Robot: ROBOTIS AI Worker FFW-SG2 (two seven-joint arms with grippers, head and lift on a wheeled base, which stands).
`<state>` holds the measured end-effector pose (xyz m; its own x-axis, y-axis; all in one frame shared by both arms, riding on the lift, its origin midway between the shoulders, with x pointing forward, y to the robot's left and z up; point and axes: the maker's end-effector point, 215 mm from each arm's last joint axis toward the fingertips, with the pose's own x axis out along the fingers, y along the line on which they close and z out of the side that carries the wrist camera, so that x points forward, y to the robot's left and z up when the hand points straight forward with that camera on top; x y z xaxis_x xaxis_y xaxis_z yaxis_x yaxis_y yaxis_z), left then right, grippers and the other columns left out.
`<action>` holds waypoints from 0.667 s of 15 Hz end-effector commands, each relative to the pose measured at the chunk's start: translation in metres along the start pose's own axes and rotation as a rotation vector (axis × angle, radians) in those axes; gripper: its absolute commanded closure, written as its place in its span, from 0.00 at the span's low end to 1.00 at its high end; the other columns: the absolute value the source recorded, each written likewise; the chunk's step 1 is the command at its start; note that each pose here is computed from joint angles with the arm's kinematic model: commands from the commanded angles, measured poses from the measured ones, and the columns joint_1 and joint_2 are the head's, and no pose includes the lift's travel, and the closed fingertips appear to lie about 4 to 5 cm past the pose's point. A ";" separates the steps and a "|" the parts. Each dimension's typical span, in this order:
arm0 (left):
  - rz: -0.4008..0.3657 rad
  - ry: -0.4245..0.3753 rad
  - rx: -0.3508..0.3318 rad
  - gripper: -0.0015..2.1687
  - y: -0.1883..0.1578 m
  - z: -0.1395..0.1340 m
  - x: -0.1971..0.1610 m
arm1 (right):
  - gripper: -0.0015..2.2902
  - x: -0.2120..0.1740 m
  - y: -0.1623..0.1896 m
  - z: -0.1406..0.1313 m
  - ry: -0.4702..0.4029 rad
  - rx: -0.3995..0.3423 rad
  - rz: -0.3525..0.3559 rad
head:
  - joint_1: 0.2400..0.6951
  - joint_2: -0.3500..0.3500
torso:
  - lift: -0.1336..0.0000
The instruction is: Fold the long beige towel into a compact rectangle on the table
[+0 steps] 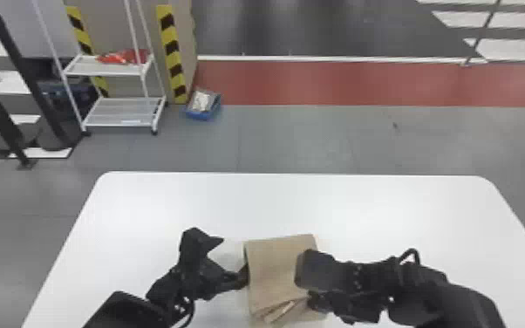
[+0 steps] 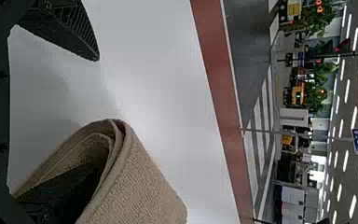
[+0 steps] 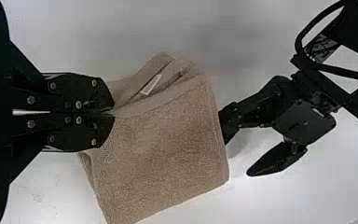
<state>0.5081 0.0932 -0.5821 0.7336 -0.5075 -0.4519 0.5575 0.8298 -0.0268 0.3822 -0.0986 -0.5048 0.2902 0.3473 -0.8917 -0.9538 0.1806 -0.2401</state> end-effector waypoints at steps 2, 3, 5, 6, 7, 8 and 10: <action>-0.001 0.003 0.000 0.04 -0.001 -0.002 0.000 | 0.52 0.003 0.008 -0.002 0.007 0.003 0.023 | 1.00 0.49 | 1.00; -0.001 0.004 0.003 0.04 -0.002 -0.002 0.000 | 0.46 0.004 0.011 -0.003 0.009 0.006 0.032 | 1.00 0.49 | 1.00; 0.002 0.006 0.007 0.04 -0.002 -0.002 0.000 | 0.32 0.005 0.015 -0.004 0.008 0.018 0.044 | 1.00 0.49 | 1.00; 0.002 0.006 0.007 0.04 -0.002 -0.002 0.000 | 0.21 0.005 0.017 -0.005 0.005 0.027 0.053 | 1.00 0.49 | 1.00; 0.002 0.006 0.007 0.04 -0.002 -0.002 0.000 | 0.18 0.005 0.018 -0.006 0.002 0.034 0.057 | 1.00 0.49 | 1.00; 0.002 0.006 0.007 0.04 -0.002 -0.002 0.000 | 0.17 0.004 0.019 -0.005 -0.007 0.039 0.060 | 1.00 0.49 | 1.00; 0.001 0.007 0.010 0.04 -0.001 -0.003 0.000 | 0.17 0.000 0.021 0.002 -0.055 0.062 0.074 | 1.00 0.49 | 1.00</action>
<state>0.5062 0.0925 -0.5846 0.7315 -0.5053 -0.4579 0.5602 0.8282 -0.0191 0.3627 -0.0967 -0.5139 0.2268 0.3783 -0.8975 -0.9670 0.1976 -0.1611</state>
